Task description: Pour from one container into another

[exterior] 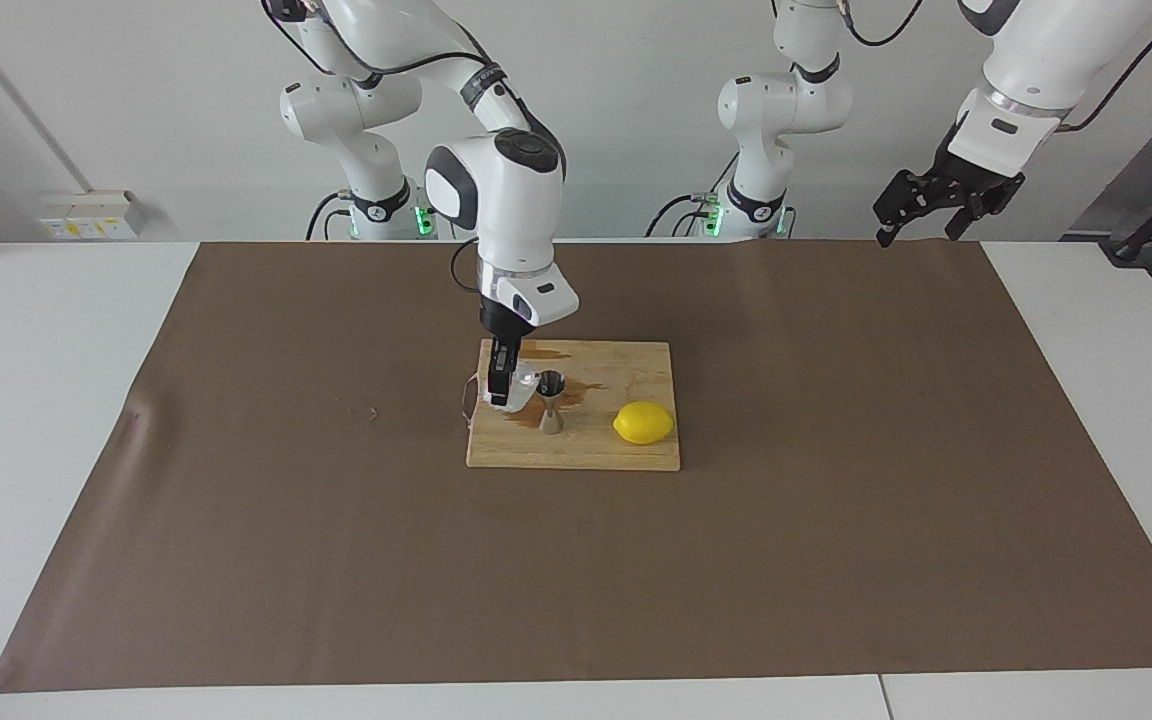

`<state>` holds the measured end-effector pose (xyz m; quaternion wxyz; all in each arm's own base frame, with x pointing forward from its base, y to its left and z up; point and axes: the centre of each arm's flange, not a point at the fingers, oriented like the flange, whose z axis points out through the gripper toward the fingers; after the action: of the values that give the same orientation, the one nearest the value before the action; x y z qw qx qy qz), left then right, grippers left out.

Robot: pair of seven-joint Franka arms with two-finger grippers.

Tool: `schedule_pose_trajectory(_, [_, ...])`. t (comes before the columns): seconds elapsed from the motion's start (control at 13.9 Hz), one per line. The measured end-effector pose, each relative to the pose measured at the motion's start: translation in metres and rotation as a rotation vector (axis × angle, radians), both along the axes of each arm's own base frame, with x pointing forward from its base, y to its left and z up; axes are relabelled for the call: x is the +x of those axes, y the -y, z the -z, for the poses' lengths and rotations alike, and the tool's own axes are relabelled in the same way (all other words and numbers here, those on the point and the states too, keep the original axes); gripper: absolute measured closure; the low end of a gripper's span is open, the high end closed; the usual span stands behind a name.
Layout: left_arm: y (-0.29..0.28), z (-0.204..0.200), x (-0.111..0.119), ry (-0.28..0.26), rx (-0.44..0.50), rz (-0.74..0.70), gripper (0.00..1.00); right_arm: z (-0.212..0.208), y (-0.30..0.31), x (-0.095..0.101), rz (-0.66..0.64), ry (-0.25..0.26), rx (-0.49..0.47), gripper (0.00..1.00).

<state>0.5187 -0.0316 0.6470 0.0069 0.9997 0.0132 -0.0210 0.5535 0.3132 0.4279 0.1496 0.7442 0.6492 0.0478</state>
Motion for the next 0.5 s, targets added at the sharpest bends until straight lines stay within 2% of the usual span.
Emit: schedule_pose_trajectory(0.5, [0.006,-0.001,0.002,0.018,-0.001,0.021,0.0,0.01,-0.015,-0.007,-0.041,0.054,-0.105,0.52])
